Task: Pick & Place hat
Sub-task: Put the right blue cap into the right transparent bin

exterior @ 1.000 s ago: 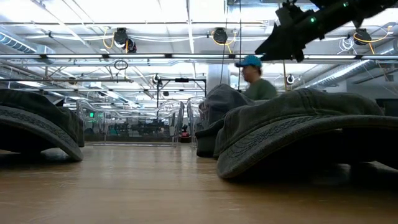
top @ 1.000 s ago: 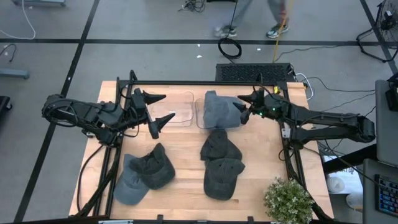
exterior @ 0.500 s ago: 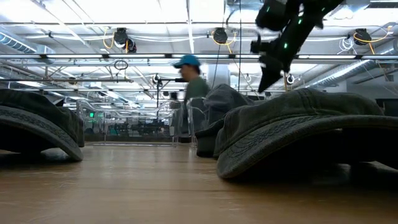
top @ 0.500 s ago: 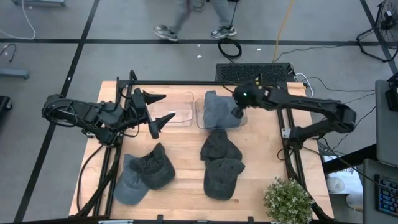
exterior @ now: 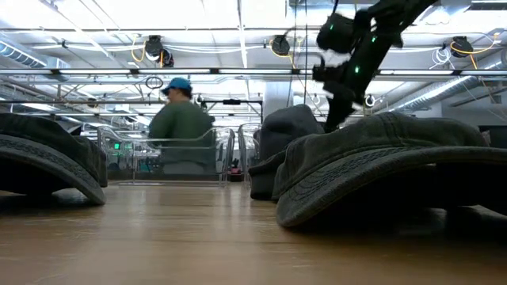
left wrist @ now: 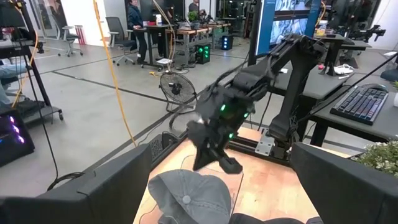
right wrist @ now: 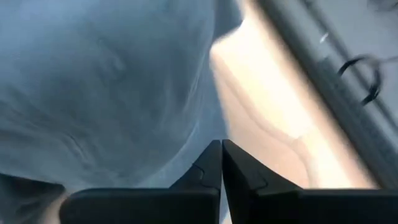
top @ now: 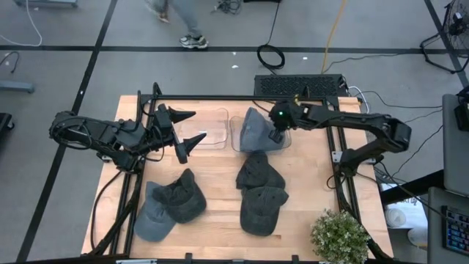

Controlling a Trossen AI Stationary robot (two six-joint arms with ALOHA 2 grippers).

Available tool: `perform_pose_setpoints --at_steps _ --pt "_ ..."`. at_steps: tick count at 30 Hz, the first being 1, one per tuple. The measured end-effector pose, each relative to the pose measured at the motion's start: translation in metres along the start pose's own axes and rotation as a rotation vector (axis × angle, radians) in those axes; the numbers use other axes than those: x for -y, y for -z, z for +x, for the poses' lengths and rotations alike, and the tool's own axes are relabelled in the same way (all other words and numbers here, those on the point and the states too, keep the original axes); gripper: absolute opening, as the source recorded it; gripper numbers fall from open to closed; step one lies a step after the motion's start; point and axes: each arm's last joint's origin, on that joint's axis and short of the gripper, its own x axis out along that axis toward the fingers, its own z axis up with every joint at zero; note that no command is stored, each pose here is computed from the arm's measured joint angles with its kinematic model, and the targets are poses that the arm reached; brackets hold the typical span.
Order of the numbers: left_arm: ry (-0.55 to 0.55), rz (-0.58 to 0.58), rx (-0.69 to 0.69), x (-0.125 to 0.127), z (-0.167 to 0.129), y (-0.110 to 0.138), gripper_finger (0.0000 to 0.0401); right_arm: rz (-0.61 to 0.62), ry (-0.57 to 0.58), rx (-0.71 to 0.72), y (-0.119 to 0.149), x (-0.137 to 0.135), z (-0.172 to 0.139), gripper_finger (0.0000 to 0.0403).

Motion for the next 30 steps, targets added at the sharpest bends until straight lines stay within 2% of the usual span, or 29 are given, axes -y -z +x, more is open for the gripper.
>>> perform_pose_setpoints --at_steps 4,8,11,15,18,22,27,30 --pt "0.000 0.000 0.000 0.000 0.000 0.000 0.0395 0.010 -0.009 0.106 -0.003 -0.005 -0.031 0.0000" --pt "0.000 -0.011 -0.001 0.000 0.000 0.000 0.0395 0.020 -0.128 0.125 0.003 -0.018 -0.043 0.0000" --pt "0.000 -0.012 -0.001 0.000 0.000 0.000 0.0395 0.004 -0.153 0.043 0.018 -0.024 -0.031 0.0000" --pt "0.000 -0.022 -0.001 0.000 0.000 0.000 0.0395 0.018 -0.126 -0.066 0.041 -0.023 0.004 0.0000" --pt "0.000 -0.032 -0.001 0.000 0.000 0.000 0.0395 0.044 -0.153 -0.075 0.050 -0.022 0.026 0.0000" --pt "0.000 -0.030 0.000 0.000 0.000 0.000 0.0395 0.060 -0.175 -0.107 0.054 -0.021 0.035 0.0000" --pt "0.000 -0.030 0.000 0.000 0.000 0.000 0.0395 0.089 -0.190 -0.021 0.048 -0.019 0.016 0.0000" --pt "0.000 -0.030 0.000 0.000 0.000 0.000 0.0395 0.134 -0.207 0.147 0.034 -0.016 -0.002 0.0000"
